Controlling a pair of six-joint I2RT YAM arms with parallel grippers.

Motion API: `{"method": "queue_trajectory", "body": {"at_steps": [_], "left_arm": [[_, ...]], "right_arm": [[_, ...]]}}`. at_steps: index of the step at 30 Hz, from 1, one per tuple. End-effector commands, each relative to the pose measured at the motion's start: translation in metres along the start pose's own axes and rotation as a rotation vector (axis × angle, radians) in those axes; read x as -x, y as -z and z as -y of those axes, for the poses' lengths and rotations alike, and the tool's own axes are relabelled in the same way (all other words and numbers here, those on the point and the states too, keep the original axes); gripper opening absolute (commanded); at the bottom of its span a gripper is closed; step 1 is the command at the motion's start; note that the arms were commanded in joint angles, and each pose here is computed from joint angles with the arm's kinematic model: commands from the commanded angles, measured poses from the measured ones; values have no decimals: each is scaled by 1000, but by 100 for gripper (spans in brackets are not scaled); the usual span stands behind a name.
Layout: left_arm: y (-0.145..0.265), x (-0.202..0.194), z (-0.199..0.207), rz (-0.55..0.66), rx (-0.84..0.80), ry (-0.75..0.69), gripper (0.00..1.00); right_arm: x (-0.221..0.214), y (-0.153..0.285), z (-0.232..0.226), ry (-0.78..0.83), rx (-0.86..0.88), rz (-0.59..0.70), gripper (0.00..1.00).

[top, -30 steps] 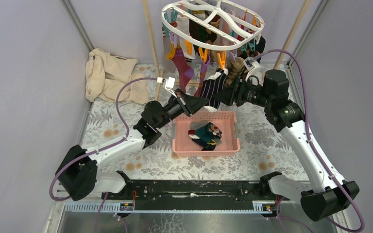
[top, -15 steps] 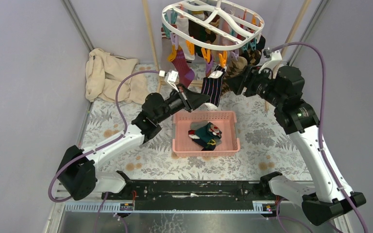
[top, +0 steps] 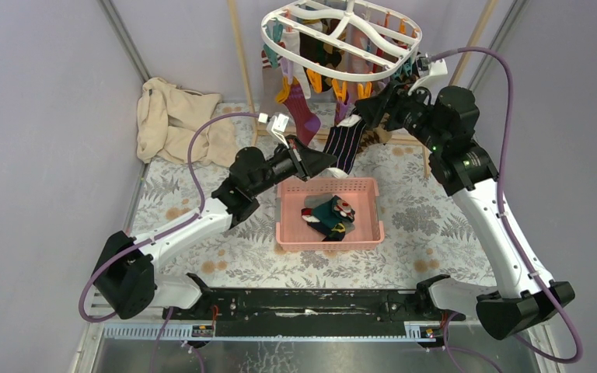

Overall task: Remove the socks clipped to the hanger
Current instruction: Remove the sock from the hanger.

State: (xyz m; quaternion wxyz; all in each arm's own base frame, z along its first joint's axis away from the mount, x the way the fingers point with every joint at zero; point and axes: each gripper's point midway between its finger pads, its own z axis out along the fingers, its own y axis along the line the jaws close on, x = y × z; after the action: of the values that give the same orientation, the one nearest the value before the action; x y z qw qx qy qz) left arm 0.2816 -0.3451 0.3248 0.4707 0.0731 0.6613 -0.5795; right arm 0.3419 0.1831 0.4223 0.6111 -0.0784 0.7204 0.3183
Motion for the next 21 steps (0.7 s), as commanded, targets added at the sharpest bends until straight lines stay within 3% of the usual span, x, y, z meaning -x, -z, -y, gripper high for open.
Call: {"method": "queue_trajectory", "body": {"at_steps": [1, 8, 21], "left_arm": [[-2, 11, 10, 12, -35, -33, 0], [-5, 9, 7, 3, -31, -33, 0], [-8, 8, -2, -4, -15, -32, 0]], "right_arm": [[37, -2, -6, 65, 14, 131, 65], [41, -9, -4, 70, 10, 143, 59], [47, -20, 0, 77, -20, 157, 61]]}}
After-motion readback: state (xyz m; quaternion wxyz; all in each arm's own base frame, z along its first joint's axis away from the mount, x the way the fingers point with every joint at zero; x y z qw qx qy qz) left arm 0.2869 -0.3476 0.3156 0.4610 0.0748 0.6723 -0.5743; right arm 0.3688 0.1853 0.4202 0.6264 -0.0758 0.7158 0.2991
